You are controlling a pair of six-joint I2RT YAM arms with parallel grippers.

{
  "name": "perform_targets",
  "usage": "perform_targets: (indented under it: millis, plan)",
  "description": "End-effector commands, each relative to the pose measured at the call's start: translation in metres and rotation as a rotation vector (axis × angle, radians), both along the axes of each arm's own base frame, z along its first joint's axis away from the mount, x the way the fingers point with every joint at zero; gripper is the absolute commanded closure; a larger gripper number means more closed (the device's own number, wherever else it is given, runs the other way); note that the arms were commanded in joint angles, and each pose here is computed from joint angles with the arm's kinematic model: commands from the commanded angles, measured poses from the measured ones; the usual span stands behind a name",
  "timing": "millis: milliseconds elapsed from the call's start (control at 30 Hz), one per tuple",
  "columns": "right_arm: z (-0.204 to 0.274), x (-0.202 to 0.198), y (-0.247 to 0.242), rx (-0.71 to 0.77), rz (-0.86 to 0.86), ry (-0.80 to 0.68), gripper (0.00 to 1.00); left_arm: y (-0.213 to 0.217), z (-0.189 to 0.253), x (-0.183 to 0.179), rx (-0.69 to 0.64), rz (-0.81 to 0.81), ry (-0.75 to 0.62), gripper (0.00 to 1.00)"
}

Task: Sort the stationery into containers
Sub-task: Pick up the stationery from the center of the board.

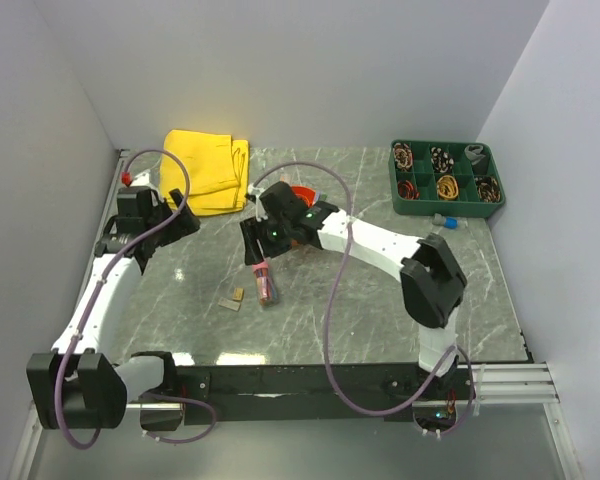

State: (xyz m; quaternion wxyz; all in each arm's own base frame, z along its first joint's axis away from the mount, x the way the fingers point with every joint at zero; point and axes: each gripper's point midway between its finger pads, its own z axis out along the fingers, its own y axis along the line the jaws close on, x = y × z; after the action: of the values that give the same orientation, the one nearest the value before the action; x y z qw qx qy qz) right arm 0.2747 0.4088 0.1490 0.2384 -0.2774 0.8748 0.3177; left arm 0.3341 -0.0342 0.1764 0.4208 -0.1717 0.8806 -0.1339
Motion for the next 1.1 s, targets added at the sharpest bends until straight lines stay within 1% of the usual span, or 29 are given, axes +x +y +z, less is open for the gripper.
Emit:
perform_targets:
  millis: [0, 133, 267, 533, 833, 933, 1000, 1033, 1067]
  plan:
    - [-0.010, 0.012, -0.003, -0.054, -0.155, 0.076, 0.34, 0.021, 0.041, -0.001, 0.036, 0.090, -0.111, 0.12]
    - [-0.025, 0.019, 0.001, -0.102, -0.193, 0.068, 0.34, 0.022, 0.042, -0.011, 0.011, 0.098, -0.130, 0.11]
    - [-0.040, 0.026, 0.000, -0.162, -0.235, 0.039, 0.34, 0.023, 0.035, -0.018, -0.001, 0.104, -0.119, 0.11]
    - [-0.080, 0.035, -0.001, -0.254, -0.259, 0.035, 0.35, 0.023, 0.033, -0.020, -0.004, 0.098, -0.117, 0.10]
    - [-0.108, 0.043, -0.008, -0.330, -0.290, 0.018, 0.37, 0.021, 0.027, -0.018, -0.018, 0.095, -0.101, 0.10]
    - [-0.116, 0.044, -0.006, -0.343, -0.278, 0.011, 0.44, 0.019, 0.025, -0.016, -0.032, 0.092, -0.095, 0.10]
    - [-0.120, 0.044, -0.004, -0.355, -0.263, -0.005, 0.47, 0.017, 0.025, -0.015, -0.039, 0.085, -0.096, 0.10]
    - [-0.120, 0.045, -0.003, -0.353, -0.252, -0.017, 0.64, 0.017, 0.024, -0.015, -0.041, 0.085, -0.093, 0.10]
    - [-0.119, 0.045, 0.000, -0.348, -0.246, -0.021, 0.74, 0.016, 0.024, -0.014, -0.041, 0.083, -0.093, 0.10]
